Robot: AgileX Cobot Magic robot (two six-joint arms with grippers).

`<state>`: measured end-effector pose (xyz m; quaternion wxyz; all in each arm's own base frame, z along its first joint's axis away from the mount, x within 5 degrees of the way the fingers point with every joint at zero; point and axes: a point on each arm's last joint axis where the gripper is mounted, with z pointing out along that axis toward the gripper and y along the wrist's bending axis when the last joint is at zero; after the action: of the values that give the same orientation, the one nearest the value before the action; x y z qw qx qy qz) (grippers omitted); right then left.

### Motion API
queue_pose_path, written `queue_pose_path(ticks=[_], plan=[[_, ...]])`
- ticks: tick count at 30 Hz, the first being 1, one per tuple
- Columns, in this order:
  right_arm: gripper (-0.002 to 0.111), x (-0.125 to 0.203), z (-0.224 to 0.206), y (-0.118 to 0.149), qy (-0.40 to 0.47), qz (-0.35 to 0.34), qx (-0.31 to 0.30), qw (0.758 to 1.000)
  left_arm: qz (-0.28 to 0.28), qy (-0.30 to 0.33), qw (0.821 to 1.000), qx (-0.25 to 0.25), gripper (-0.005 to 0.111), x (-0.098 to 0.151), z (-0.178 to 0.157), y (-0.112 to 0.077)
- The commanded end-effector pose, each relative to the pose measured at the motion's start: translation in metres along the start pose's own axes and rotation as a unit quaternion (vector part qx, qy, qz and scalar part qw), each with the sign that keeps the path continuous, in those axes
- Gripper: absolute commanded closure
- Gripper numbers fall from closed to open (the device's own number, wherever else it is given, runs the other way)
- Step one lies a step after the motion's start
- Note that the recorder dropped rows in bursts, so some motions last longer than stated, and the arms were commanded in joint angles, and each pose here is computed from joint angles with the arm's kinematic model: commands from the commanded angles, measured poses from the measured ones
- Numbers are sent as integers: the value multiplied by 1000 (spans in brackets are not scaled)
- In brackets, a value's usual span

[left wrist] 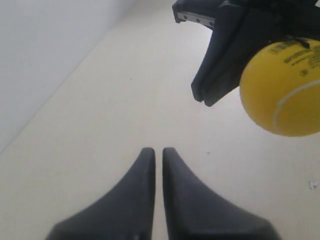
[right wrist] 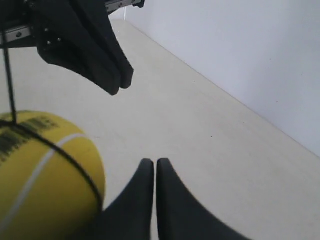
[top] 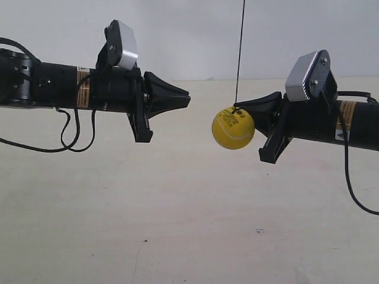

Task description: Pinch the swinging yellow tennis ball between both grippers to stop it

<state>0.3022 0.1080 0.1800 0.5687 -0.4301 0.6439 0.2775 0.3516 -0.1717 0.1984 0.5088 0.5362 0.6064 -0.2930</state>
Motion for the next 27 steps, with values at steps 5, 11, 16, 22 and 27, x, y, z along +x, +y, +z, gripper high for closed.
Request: queue_pose_path(ticks=[5, 11, 16, 22, 27], plan=[[108, -3, 0, 1, -6, -1, -8, 1000, -22, -4, 999, 26, 102, 20, 12, -3], [108, -3, 0, 1, -6, -1, -9, 1000, -10, -25, 999, 28, 102, 17, 11, -3], [108, -5, 0, 3, -17, -2, -19, 1000, -1, -38, 999, 13, 102, 13, 14, -3], [108, -5, 0, 3, -18, -3, -21, 1000, 7, -42, 999, 9, 102, 12, 16, -3], [108, -5, 0, 3, -19, -3, -22, 1000, 7, -42, 999, 9, 102, 12, 16, -3]])
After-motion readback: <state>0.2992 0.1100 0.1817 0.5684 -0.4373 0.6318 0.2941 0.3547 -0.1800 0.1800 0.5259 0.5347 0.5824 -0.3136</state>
